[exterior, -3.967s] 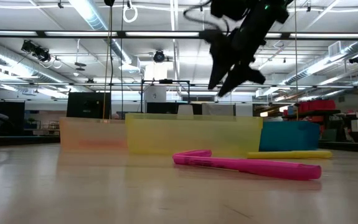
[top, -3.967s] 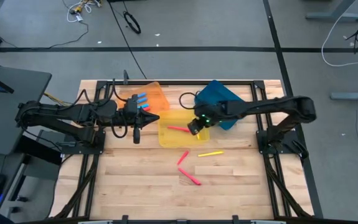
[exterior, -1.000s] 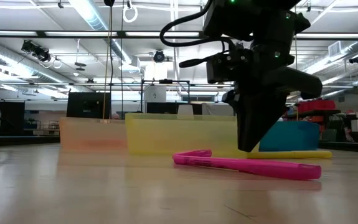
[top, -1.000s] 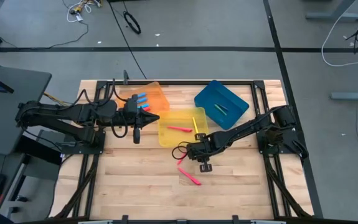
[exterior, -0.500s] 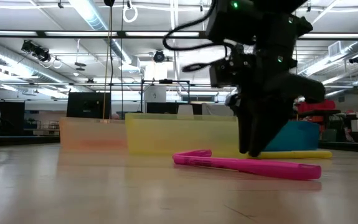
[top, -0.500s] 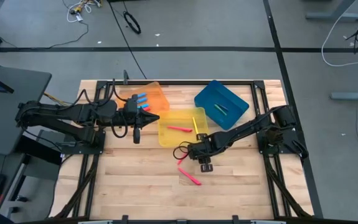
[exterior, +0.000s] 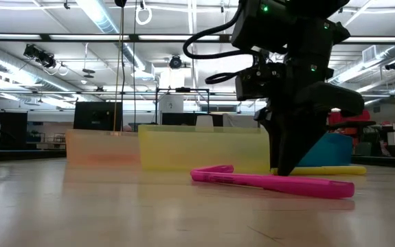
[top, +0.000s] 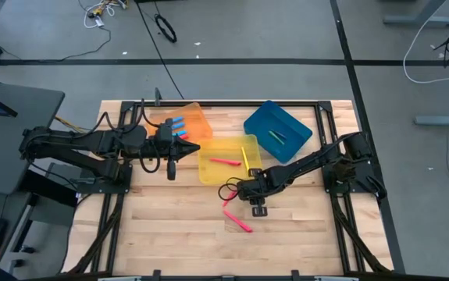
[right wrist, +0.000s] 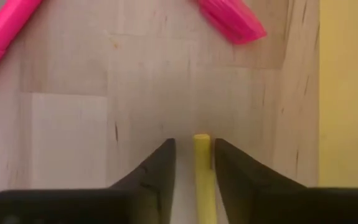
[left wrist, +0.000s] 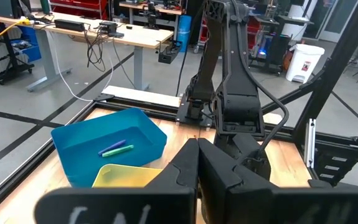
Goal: Pick & Place Markers
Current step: Put the yellow marker pen into the yellow bin
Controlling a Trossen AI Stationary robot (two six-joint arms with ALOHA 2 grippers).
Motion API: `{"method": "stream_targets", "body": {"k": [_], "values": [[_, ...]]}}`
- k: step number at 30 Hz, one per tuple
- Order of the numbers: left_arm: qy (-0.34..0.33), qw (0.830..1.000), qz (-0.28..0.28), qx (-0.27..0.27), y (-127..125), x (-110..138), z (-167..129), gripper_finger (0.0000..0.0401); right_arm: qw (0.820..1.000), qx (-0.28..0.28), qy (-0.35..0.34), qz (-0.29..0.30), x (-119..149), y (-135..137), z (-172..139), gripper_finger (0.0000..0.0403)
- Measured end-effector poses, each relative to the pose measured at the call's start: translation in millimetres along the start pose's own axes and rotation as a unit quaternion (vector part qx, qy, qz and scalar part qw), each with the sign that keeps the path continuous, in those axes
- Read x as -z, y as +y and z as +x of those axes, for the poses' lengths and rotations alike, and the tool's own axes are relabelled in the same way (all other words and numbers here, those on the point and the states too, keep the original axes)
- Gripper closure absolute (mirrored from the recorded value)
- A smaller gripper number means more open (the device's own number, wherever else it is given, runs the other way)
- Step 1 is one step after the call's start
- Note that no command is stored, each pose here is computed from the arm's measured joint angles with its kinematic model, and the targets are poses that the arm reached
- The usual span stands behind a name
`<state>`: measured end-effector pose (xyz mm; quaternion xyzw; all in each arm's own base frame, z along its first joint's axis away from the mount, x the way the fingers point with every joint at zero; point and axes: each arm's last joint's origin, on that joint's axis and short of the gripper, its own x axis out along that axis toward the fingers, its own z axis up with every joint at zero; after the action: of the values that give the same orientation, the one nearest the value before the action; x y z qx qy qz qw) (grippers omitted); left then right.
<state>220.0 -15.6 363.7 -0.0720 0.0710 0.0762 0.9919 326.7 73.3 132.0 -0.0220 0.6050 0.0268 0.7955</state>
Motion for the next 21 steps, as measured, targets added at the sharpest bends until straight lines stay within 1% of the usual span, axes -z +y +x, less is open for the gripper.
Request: {"method": "stream_targets", "body": {"k": [6, 9, 16, 21], "values": [[0.0, 1.0, 0.0, 0.0, 0, 0, 0, 0.039, 1.0, 0.0, -0.001, 0.0, 0, 0, 0, 0.0364], [0.0, 1.0, 0.0, 0.0, 0, 0, 0, 0.039, 1.0, -0.001, 0.0, 0.0, 0, 0, 0, 0.039], [0.0, 1.0, 0.0, 0.0, 0, 0, 0, 0.039, 1.0, -0.002, -0.002, 0.015, 1, 0, -6, 0.0389], [0.0, 1.0, 0.0, 0.0, 0, 0, 0, 0.039, 1.0, -0.002, 0.004, 0.029, 4, -2, -29, 0.0391]]}}
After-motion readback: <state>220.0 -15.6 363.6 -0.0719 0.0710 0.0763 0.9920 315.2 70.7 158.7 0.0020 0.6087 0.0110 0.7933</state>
